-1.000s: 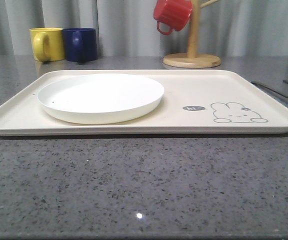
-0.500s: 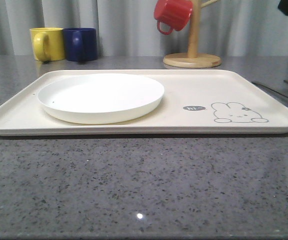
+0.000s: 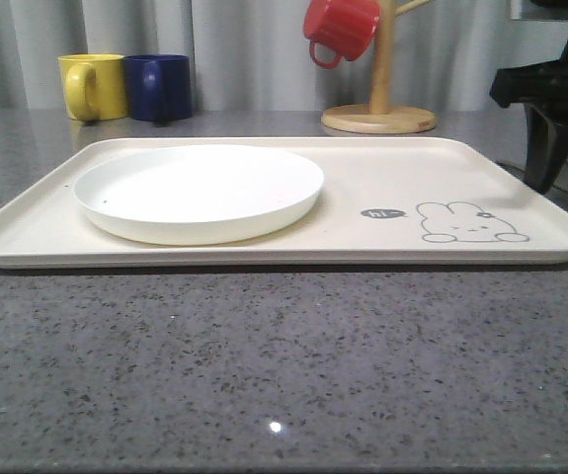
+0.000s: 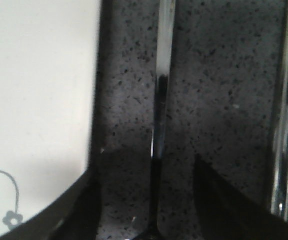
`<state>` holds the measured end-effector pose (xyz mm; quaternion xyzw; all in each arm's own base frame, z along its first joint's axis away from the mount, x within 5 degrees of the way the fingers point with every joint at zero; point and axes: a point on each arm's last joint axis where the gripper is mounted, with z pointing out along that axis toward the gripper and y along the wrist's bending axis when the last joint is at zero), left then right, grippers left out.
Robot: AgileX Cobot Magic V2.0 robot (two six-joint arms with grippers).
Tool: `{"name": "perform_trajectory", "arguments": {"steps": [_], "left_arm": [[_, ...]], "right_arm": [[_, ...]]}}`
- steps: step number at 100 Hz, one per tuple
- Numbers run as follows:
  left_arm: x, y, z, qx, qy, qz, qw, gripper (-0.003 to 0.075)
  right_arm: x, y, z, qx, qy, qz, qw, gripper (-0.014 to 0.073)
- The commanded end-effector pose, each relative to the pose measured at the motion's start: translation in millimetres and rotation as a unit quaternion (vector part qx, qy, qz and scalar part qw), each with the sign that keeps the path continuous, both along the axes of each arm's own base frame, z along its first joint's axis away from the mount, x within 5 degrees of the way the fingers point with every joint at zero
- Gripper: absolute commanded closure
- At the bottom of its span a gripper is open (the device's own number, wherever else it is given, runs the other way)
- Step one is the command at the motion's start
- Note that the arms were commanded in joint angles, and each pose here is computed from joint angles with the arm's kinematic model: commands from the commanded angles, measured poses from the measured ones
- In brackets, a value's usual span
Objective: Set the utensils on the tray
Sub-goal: 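Lower the right gripper and grasp the silver fork, then carry the fork onto the tray beside the plate and release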
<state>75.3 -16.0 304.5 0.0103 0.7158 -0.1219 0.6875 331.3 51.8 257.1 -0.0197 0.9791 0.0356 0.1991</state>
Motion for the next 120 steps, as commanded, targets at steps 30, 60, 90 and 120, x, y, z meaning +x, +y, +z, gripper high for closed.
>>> {"name": "perform_trajectory", "arguments": {"steps": [30,60,90,120], "left_arm": [[0,3,14,-0.012,-0.039,0.016,0.999,0.0739],[0,3,14,-0.012,-0.039,0.016,0.999,0.0739],[0,3,14,-0.012,-0.039,0.016,0.999,0.0739],[0,3,14,-0.012,-0.038,0.016,0.999,0.0739]], "right_arm": [[6,0,11,0.010,-0.026,-0.008,1.000,0.0356],[8,1,20,0.022,-0.039,-0.027,0.999,0.0586],[-4,13,70,0.050,-0.077,-0.041,0.995,0.0586],[-20,82,77,0.111,-0.102,-0.006,0.988,0.0586]]}}
